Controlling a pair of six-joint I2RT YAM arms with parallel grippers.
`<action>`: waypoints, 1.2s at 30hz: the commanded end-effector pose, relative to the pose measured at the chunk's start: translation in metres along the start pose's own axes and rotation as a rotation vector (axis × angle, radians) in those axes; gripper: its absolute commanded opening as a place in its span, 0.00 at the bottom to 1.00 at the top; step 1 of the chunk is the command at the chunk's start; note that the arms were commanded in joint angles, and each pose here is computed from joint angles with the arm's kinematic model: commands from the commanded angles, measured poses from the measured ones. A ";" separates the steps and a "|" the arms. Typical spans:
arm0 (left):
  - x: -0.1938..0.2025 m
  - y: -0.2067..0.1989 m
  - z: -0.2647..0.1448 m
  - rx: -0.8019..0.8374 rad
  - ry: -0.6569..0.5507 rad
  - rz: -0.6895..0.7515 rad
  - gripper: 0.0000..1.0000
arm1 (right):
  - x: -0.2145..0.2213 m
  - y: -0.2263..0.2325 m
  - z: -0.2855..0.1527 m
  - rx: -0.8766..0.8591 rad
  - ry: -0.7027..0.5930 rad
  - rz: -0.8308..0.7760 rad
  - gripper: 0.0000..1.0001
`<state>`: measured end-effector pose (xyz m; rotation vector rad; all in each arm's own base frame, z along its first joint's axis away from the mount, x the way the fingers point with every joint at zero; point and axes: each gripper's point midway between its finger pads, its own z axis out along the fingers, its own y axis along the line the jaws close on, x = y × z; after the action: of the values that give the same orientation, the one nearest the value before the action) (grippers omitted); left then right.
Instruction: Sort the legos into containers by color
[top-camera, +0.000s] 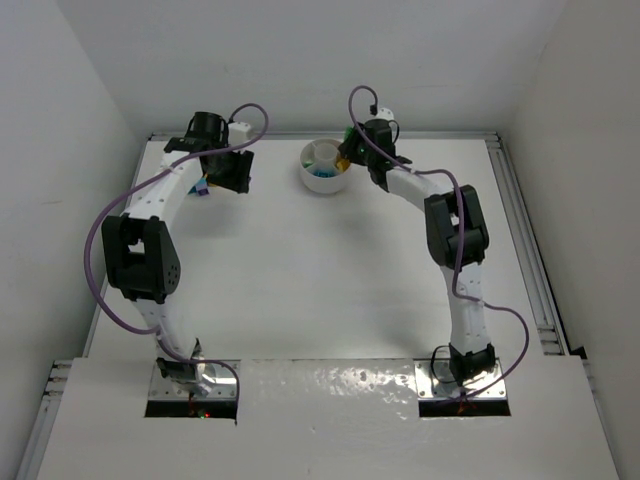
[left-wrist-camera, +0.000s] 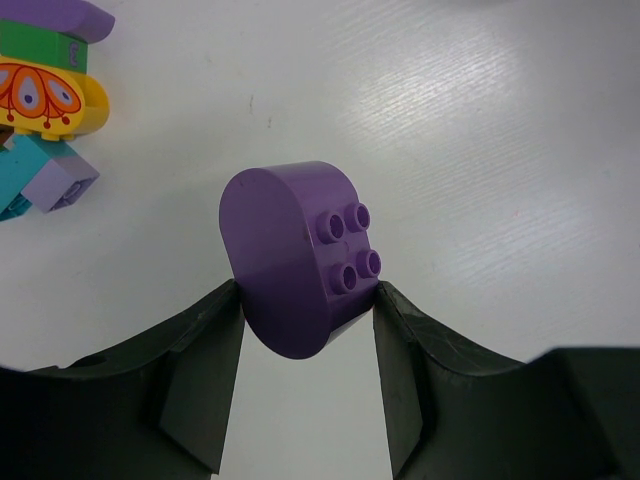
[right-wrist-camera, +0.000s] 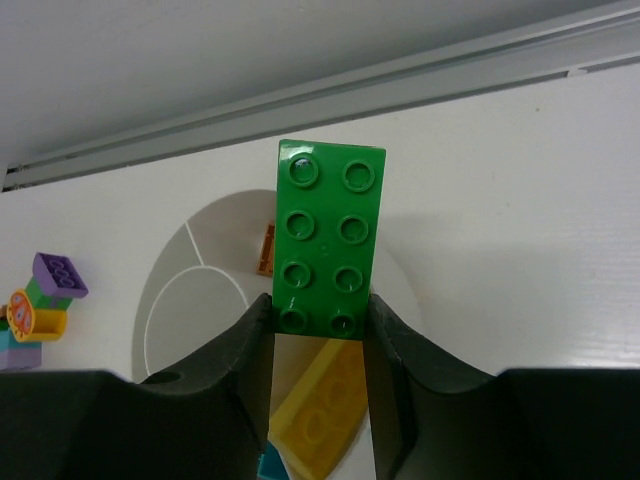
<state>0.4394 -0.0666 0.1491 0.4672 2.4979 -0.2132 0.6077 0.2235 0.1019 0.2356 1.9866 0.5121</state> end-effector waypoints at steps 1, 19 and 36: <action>-0.015 0.009 -0.021 -0.040 -0.076 0.007 0.00 | -0.034 0.011 0.004 -0.044 -0.075 -0.010 0.00; -0.014 0.010 -0.026 -0.052 -0.083 0.003 0.00 | -0.092 0.042 0.009 -0.178 -0.132 -0.147 0.00; -0.023 0.011 -0.023 -0.044 -0.116 -0.023 0.00 | -0.027 0.188 -0.056 -0.488 0.033 0.001 0.00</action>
<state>0.4397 -0.0626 0.1533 0.4342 2.4769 -0.2014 0.5572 0.3551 0.2336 -0.1668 1.8232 0.8594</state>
